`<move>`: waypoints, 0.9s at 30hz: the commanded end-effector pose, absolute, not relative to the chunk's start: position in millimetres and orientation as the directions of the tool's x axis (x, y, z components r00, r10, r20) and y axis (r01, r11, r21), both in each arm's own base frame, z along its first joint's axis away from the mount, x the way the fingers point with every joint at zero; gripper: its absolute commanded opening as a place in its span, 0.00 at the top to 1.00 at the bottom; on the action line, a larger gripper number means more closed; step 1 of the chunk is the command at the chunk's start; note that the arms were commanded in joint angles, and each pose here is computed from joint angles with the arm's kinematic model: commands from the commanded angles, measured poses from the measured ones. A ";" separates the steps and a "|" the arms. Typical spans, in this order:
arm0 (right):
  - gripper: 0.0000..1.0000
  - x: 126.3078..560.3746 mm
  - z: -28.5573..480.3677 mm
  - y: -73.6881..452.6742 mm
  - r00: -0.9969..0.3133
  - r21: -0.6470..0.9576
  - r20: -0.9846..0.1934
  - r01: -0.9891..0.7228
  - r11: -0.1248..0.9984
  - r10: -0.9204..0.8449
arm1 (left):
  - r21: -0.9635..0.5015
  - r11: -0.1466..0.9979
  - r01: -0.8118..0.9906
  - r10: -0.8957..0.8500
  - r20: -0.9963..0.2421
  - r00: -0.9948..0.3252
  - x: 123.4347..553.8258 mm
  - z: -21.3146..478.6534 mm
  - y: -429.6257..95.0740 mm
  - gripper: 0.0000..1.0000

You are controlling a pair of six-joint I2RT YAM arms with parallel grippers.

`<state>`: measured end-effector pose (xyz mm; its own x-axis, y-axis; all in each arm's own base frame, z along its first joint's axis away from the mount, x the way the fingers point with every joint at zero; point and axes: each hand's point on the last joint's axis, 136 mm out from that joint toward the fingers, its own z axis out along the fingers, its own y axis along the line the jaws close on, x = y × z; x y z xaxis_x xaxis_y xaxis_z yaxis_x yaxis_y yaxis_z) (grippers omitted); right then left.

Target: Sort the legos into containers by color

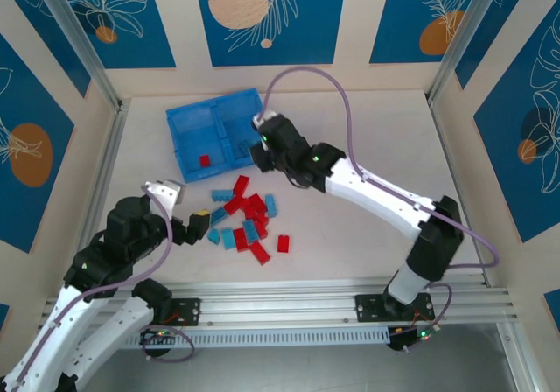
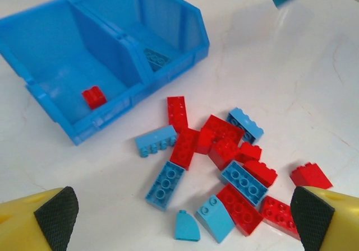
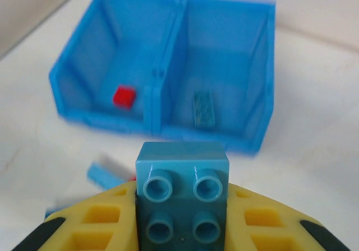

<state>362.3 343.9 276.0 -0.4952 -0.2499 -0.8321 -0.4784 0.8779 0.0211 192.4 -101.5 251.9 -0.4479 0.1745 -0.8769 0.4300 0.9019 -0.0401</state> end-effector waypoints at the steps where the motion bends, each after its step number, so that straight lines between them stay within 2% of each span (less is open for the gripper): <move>1: 0.72 419.3 259.4 358.4 -0.459 -0.051 -0.847 -0.434 0.899 -0.270 | -0.027 0.923 0.383 0.156 -0.886 -0.437 196.2 251.6 -93.5 0.00; 9: 0.73 523.3 179.5 388.4 -0.538 -0.113 -0.782 -0.374 0.921 -0.315 | -0.029 0.923 0.384 0.157 -0.882 -0.443 195.9 251.0 -93.8 0.00; 12: 0.72 545.2 145.0 393.2 -0.544 -0.154 -0.761 -0.377 0.913 -0.353 | -0.026 0.924 0.382 0.157 -0.883 -0.441 195.8 252.0 -93.1 0.00; 16: 0.69 554.0 123.4 404.4 -0.522 -0.173 -0.760 -0.412 0.895 -0.387 | -0.027 0.921 0.388 0.158 -0.886 -0.436 194.9 252.7 -93.7 0.00; 18: 0.64 549.3 130.6 410.9 -0.518 -0.152 -0.768 -0.426 0.892 -0.378 | -0.025 0.921 0.389 0.161 -0.885 -0.438 195.1 251.9 -93.7 0.00; 21: 0.45 540.6 152.2 418.1 -0.504 -0.131 -0.787 -0.428 0.894 -0.356 | -0.022 0.923 0.385 0.162 -0.884 -0.439 195.7 251.2 -93.1 0.00; 22: 0.41 537.6 161.4 418.5 -0.504 -0.119 -0.792 -0.426 0.897 -0.344 | -0.019 0.924 0.382 0.163 -0.883 -0.439 196.4 250.9 -92.7 0.00; 27: 0.44 511.0 221.4 412.1 -0.518 -0.046 -0.809 -0.413 0.909 -0.277 | -0.013 0.929 0.371 0.169 -0.875 -0.453 198.9 246.7 -91.7 0.00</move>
